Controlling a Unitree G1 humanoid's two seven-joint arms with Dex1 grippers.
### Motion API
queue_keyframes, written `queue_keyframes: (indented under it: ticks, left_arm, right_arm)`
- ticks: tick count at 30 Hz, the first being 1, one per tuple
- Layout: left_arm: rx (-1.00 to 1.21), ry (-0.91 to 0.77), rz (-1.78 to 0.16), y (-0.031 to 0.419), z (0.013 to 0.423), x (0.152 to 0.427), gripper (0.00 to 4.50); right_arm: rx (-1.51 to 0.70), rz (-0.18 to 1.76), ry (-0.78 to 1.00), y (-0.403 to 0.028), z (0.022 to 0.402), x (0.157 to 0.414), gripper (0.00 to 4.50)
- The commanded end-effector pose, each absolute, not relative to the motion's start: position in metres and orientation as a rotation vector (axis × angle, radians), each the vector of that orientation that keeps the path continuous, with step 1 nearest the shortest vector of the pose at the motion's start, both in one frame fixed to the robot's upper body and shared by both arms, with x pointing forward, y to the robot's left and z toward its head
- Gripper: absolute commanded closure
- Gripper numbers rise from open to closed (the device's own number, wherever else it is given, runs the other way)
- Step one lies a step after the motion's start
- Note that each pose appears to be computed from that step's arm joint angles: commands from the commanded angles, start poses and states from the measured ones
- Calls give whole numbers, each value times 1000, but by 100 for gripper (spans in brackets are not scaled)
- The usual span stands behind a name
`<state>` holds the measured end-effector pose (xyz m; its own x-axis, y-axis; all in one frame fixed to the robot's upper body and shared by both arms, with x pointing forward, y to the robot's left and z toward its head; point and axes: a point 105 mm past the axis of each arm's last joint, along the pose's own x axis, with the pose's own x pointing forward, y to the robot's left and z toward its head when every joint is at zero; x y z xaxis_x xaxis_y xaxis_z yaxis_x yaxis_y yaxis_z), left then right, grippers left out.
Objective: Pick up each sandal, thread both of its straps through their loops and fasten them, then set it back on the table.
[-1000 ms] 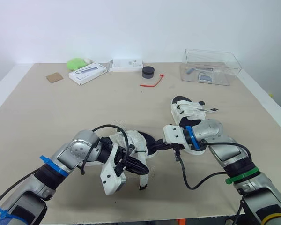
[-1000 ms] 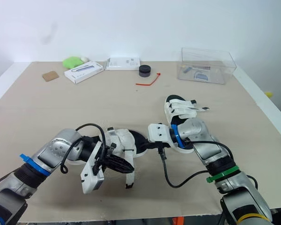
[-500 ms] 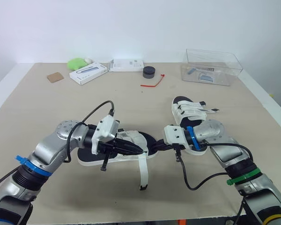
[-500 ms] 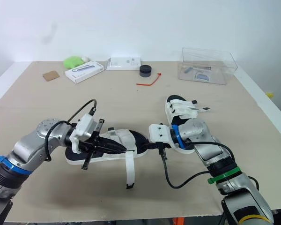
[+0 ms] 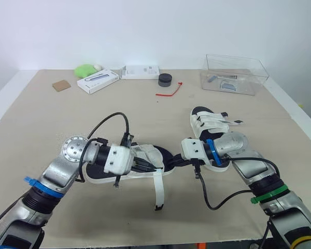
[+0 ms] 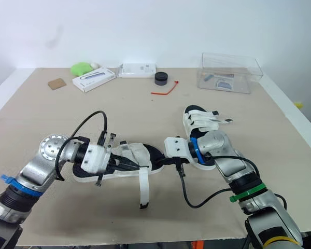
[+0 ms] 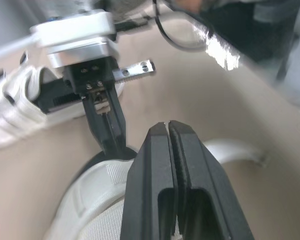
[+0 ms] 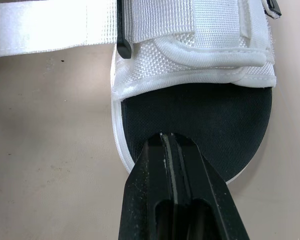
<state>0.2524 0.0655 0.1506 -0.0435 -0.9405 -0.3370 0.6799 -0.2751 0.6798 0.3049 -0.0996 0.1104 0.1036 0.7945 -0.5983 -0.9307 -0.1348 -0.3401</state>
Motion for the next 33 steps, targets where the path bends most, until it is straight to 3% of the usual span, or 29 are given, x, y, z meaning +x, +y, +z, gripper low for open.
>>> queue_keyframes:
  ticks: [1, 7, 28, 32, 33]
  left_arm:
    - [1074, -643, -1659, 59, 148, 233, 327]
    - [1195, -718, -1692, 60, 130, 220, 92]
    - [1286, -685, -1669, 22, 104, 228, 92]
    - [1289, -677, -1674, 21, 106, 231, 202]
    - [1289, -678, -1675, 22, 106, 231, 275]
  right_arm:
    - [-826, 1481, 375, -119, 84, 301, 450]
    - [-813, 1483, 384, -120, 81, 296, 450]
    - [-796, 1466, 403, -121, 80, 292, 450]
    - [-799, 1459, 407, -124, 80, 292, 450]
    - [-800, 1459, 408, -124, 80, 292, 450]
